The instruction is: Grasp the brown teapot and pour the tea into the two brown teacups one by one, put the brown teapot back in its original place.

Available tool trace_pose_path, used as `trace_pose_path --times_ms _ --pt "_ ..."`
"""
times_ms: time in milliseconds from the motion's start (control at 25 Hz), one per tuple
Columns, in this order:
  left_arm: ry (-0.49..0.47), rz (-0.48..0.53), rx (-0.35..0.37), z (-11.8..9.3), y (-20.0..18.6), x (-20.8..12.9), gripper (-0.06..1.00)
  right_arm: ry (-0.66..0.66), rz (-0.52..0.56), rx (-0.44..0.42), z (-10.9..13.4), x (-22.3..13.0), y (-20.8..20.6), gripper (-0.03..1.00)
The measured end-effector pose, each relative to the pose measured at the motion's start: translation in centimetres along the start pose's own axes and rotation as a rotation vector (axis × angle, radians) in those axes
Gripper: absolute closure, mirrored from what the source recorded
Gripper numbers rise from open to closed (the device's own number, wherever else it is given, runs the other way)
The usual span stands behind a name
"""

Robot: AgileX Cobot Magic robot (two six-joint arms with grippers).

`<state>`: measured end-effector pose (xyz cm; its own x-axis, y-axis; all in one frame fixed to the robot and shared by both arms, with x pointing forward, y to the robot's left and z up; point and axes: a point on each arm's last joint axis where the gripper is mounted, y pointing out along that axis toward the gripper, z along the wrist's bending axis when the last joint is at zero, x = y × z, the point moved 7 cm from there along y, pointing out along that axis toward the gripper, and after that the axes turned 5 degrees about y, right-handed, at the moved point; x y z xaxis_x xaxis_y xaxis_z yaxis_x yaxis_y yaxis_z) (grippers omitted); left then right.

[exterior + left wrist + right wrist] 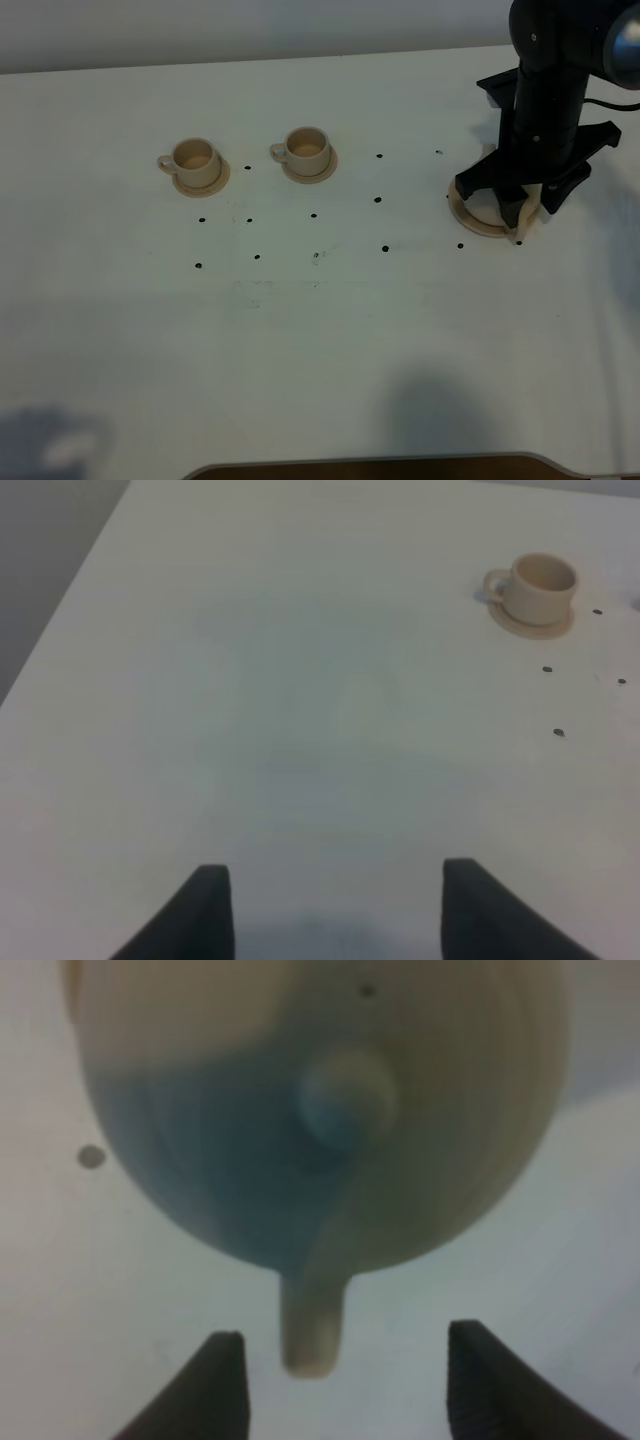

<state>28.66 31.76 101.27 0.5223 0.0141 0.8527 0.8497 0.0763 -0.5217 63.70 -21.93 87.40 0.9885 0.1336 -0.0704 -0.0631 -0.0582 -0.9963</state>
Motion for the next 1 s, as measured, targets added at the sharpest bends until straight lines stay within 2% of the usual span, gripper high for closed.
trace_pose_path --times_ms 440,1000 --pt "0.000 0.000 0.000 0.0 0.0 0.0 0.45 -0.022 0.026 0.007 0.1 0.0 1.1 0.51" --pt "0.000 0.000 0.000 0.0 0.0 0.0 0.45 -0.016 -0.023 0.001 -0.2 0.9 1.3 0.52"
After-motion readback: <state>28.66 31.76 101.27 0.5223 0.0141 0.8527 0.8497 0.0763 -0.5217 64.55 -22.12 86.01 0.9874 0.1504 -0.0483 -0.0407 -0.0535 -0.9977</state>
